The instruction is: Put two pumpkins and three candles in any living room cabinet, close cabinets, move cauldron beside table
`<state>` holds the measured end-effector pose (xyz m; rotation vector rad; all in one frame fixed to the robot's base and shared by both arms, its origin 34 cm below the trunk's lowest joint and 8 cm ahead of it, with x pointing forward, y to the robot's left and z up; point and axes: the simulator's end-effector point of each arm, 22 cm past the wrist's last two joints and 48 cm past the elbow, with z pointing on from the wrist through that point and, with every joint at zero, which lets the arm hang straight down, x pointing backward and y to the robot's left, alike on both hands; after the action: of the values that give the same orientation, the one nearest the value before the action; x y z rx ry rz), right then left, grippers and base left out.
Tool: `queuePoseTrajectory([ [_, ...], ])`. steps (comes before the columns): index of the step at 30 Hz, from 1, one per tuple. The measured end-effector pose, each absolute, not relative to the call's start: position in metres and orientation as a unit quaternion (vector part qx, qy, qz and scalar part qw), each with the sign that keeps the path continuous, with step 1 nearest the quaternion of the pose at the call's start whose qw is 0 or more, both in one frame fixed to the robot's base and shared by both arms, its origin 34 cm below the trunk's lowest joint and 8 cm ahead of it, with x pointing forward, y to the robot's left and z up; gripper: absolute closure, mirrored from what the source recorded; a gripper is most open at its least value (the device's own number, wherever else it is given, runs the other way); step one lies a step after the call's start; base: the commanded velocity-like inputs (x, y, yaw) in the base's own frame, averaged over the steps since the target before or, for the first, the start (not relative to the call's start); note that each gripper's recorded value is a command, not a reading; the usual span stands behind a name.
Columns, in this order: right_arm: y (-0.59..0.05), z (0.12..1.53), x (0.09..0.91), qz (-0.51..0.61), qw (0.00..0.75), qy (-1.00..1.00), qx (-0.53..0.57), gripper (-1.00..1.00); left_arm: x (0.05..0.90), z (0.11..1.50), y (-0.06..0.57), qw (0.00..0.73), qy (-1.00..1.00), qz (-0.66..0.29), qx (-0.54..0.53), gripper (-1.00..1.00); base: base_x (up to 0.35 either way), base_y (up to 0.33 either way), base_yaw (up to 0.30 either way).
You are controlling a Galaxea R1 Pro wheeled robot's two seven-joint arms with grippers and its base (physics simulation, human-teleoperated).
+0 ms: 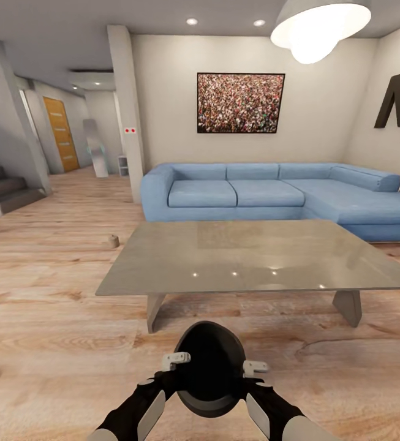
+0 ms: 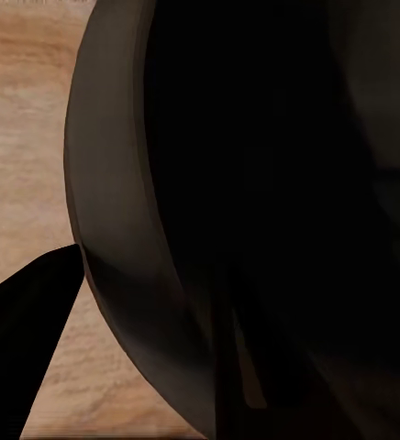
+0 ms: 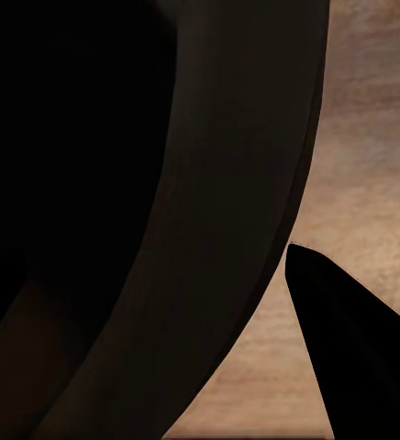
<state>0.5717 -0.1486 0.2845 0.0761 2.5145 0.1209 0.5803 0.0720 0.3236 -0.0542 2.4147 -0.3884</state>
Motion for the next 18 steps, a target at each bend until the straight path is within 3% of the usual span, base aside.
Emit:
queuePoseTrajectory([
  [18, -0.149, 0.258, 0.560, 0.045, 0.282, 0.958, 0.030, 1.00, 0.571, 0.297, 0.072, 0.317, 0.937, -0.149, -0.024, 1.00, 0.000, 0.000, 0.000],
])
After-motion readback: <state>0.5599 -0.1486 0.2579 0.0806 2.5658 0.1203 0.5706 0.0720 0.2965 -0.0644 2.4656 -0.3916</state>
